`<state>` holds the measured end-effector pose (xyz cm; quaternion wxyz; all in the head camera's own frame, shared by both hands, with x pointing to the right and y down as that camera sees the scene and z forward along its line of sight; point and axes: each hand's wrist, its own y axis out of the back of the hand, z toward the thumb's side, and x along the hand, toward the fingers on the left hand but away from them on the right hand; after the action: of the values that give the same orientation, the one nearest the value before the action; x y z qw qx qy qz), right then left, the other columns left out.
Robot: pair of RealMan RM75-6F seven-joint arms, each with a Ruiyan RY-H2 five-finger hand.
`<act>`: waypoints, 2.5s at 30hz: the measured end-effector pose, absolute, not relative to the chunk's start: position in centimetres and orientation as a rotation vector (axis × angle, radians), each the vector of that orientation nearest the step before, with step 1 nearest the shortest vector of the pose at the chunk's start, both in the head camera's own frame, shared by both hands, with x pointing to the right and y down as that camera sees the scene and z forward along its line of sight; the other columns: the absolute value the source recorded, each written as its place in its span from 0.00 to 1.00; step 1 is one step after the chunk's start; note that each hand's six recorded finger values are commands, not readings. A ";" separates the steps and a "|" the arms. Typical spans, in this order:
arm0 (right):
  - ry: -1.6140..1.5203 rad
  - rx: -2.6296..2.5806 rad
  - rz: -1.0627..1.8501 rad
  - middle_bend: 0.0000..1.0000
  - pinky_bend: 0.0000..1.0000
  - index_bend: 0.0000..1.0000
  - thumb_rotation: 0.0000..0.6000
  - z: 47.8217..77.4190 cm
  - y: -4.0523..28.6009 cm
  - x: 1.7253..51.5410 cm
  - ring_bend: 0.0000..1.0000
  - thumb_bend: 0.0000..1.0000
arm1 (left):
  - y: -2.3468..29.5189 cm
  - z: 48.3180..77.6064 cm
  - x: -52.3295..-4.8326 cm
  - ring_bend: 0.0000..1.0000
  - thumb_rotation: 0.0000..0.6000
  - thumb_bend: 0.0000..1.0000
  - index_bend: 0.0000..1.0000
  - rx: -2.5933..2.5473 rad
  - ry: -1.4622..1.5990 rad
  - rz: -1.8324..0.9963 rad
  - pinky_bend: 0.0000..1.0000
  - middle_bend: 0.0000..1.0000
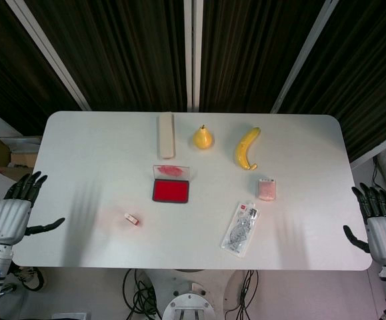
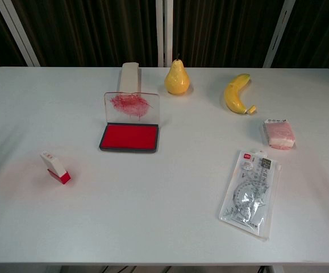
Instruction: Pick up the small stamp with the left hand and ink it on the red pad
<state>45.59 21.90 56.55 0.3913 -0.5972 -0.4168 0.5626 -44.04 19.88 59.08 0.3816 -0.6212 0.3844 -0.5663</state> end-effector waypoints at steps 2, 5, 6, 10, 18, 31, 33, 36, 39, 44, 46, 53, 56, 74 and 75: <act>-1.037 -1.498 1.433 0.00 0.00 0.00 1.00 56.7 21.9 45.5 0.00 0.20 | 20.0 59.1 -44.0 0.00 0.25 0.02 0.02 -1.594 0.987 -1.441 0.16 0.04; -1.017 -1.486 1.436 0.00 0.00 0.00 1.00 56.9 21.9 45.3 0.00 0.20 | 20.0 59.1 -43.9 0.00 0.27 0.02 0.02 -1.602 0.974 -1.442 0.16 0.04; -1.019 -1.490 1.435 0.00 0.00 0.00 1.00 57.0 21.9 45.3 0.00 0.20 | 20.0 59.0 -43.9 0.00 0.27 0.02 0.02 -1.602 0.971 -1.440 0.16 0.04; -1.014 -1.527 1.438 0.00 0.00 0.00 1.00 57.6 22.1 45.1 0.00 0.20 | 19.8 58.6 -43.5 0.00 0.30 0.02 0.02 -1.601 0.970 -1.420 0.16 0.04; -1.041 -1.529 1.411 0.00 0.00 0.00 1.00 57.1 21.6 45.0 0.00 0.20 | 19.6 58.3 -42.5 0.00 0.64 0.03 0.02 -1.642 0.958 -1.364 0.18 0.04; -1.039 -1.537 1.412 0.00 0.00 0.00 1.00 57.0 21.5 45.2 0.00 0.20 | 20.4 60.6 -38.0 0.85 1.00 0.06 0.21 -1.762 0.811 -1.184 0.99 0.31; -1.032 -1.540 1.422 0.00 0.00 0.00 1.00 57.1 21.6 45.3 0.00 0.20 | 20.7 61.6 -36.7 0.87 1.00 0.06 0.20 -1.804 0.762 -1.162 1.00 0.31; -1.015 -1.557 1.443 0.00 0.00 0.00 1.00 57.6 21.9 45.4 0.00 0.20 | 21.3 63.1 -34.3 0.88 1.00 0.06 0.18 -1.818 0.655 -1.102 1.00 0.26; -1.012 -1.568 1.453 0.00 0.00 0.00 1.00 57.9 22.1 45.5 0.00 0.20 | 21.7 64.9 -31.8 0.89 1.00 0.06 0.17 -1.815 0.559 -1.042 1.00 0.24; -1.035 -1.550 1.445 0.00 0.00 0.00 1.00 57.4 22.2 46.0 0.00 0.20 | 22.0 67.5 -28.3 0.91 1.00 0.06 0.17 -1.859 0.489 -0.963 1.00 0.24; -1.048 -1.539 1.445 0.00 0.00 0.00 1.00 57.1 22.2 46.3 0.00 0.20 | 22.0 68.1 -27.5 0.91 1.00 0.06 0.17 -1.866 0.470 -0.949 1.00 0.24; -1.058 -1.532 1.450 0.00 0.00 0.00 1.00 57.1 22.3 46.8 0.00 0.20 | 21.9 70.3 -26.4 0.91 1.00 0.09 0.19 -1.849 0.414 -0.947 1.00 0.24; -1.062 -1.531 1.444 0.00 0.00 0.00 1.00 56.9 22.3 46.8 0.00 0.20 | 21.5 71.2 -26.3 0.91 1.00 0.11 0.22 -1.826 0.405 -0.957 1.00 0.27; -1.087 -1.510 1.441 0.00 0.00 0.00 1.00 56.7 22.1 47.0 0.00 0.21 | 21.2 72.3 -27.6 0.93 1.00 0.20 0.43 -1.814 0.420 -0.978 1.00 0.44; -1.086 -1.509 1.442 0.00 0.00 0.00 1.00 56.7 22.1 47.0 0.00 0.21 | 21.2 72.4 -27.7 0.93 1.00 0.21 0.43 -1.818 0.425 -0.975 1.00 0.44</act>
<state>46.99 22.09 56.71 0.3841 -0.5922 -0.4263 0.5657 -27.67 21.19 72.35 0.4948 -0.7502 0.1754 -0.4021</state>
